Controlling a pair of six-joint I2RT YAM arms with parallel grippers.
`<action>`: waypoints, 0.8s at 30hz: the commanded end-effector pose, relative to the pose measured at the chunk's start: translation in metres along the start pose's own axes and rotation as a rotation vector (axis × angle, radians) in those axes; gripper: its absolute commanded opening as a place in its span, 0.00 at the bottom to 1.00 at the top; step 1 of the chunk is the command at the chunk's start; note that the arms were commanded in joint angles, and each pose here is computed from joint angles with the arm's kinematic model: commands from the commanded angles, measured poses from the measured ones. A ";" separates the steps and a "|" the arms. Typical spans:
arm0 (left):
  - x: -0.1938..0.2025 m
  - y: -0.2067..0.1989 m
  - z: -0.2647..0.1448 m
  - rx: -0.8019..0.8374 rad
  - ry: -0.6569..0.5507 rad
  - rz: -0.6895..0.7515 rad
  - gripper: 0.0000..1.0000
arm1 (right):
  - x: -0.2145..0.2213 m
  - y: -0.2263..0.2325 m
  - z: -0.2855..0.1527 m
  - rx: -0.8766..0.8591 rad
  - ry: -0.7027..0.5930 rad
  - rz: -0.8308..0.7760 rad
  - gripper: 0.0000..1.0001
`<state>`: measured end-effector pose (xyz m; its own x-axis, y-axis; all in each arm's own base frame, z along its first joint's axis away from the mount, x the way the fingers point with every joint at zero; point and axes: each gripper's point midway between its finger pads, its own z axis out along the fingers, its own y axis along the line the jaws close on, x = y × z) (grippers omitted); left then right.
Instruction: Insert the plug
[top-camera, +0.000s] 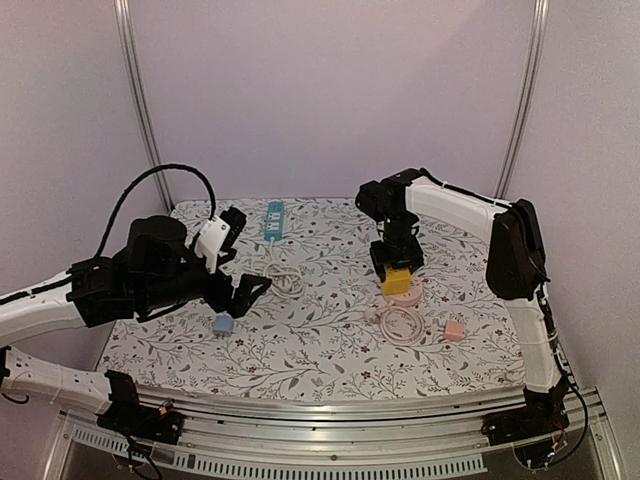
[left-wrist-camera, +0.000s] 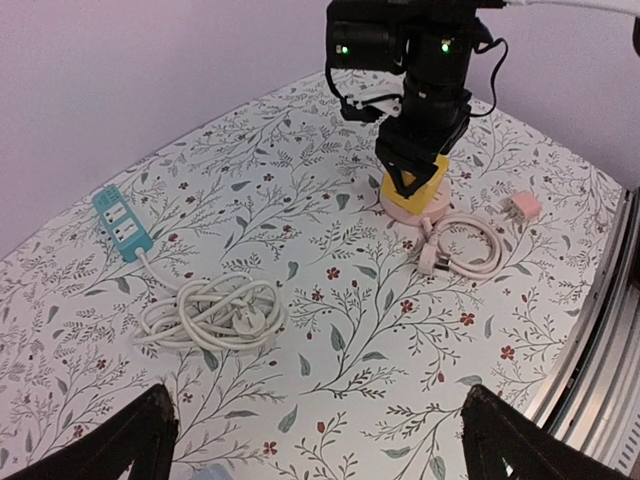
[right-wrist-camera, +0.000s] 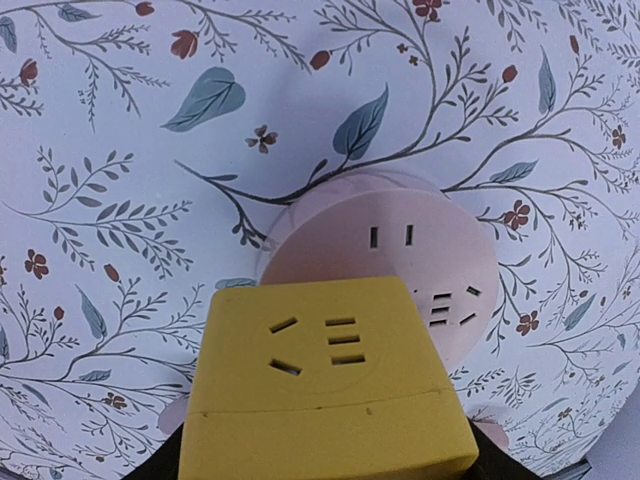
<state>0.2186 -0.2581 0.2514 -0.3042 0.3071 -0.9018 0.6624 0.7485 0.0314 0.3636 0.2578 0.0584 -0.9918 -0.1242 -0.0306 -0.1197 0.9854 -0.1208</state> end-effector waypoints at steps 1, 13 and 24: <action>0.002 -0.007 0.005 0.017 0.009 0.010 0.99 | 0.107 -0.039 0.178 0.310 0.513 -0.046 0.00; 0.011 0.003 0.000 -0.024 0.012 -0.042 0.99 | 0.122 -0.032 0.196 0.278 0.591 0.001 0.00; 0.010 0.008 -0.011 -0.042 0.002 -0.119 0.95 | 0.125 -0.033 0.176 0.150 0.664 0.123 0.00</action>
<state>0.2200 -0.2490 0.2501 -0.3532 0.2434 -0.9033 0.6103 0.7918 -0.0253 0.3543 0.2554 0.0509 -0.9934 -0.0383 0.1086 -0.0399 0.9991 -0.0128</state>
